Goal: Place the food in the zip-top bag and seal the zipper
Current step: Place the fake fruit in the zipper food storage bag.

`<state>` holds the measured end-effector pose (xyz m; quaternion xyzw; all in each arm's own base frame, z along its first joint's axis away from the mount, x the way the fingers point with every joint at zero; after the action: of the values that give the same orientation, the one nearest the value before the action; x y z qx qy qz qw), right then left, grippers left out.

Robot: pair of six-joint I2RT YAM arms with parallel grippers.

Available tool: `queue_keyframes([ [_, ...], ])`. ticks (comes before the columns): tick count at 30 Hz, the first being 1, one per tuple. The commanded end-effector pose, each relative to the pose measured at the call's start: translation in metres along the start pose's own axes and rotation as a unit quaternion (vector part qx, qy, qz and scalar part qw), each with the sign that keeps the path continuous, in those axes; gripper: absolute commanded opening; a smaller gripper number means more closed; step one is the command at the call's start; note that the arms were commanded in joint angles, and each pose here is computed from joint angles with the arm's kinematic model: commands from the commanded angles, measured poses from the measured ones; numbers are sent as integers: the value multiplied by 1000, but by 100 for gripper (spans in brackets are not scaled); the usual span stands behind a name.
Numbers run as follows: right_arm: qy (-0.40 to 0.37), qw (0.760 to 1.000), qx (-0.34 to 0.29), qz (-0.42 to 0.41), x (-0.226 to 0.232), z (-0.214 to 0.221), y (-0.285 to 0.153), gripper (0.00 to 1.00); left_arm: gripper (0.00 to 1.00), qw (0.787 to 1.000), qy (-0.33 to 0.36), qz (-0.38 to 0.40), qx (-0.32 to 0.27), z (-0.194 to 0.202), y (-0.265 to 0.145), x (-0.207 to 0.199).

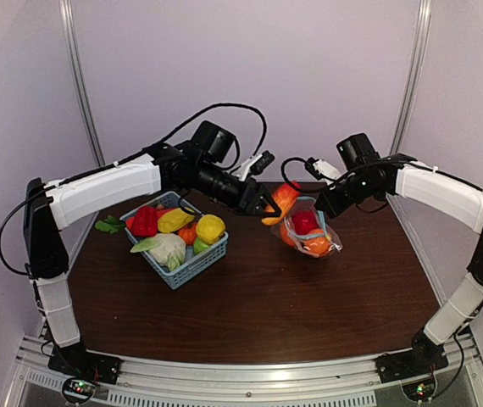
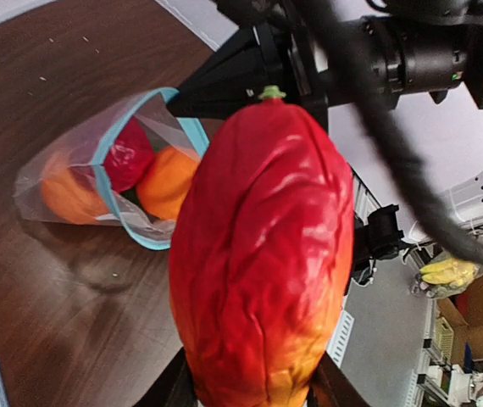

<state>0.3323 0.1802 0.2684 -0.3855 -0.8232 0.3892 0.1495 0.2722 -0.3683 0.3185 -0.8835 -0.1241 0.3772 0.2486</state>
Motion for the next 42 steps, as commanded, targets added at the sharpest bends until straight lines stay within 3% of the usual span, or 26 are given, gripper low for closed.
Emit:
queue_keyframes([
  [1, 9, 1000, -25, -3, -1, -9, -15, 0, 28, 996, -41, 73, 19, 1, 43, -6],
  [15, 15, 999, -48, -13, 1, -14, -22, 0, 25, 981, -163, 103, 17, 18, 95, 26],
  [24, 14, 996, -75, -44, 10, -15, -33, 0, 24, 955, -274, 109, 36, 22, 134, 54],
  [35, -4, 994, -53, -99, 33, -3, -20, 0, 21, 933, -328, 98, -109, 5, 111, 61],
  [42, -25, 993, -39, -113, 48, -1, -11, 0, 19, 933, -310, 105, -152, -14, 99, 47],
])
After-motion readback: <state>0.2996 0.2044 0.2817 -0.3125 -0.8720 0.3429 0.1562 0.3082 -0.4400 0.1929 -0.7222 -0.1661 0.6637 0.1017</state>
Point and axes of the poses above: each gripper's point midway between its finger pads, its own y axis out along the fingers, its own x axis along the line the jaws close on, z = x × y, the point moved 9 cm from there along -y, back along the fingers, and after that the axes turned 3 degrees about -y, right-handed, at the moved point
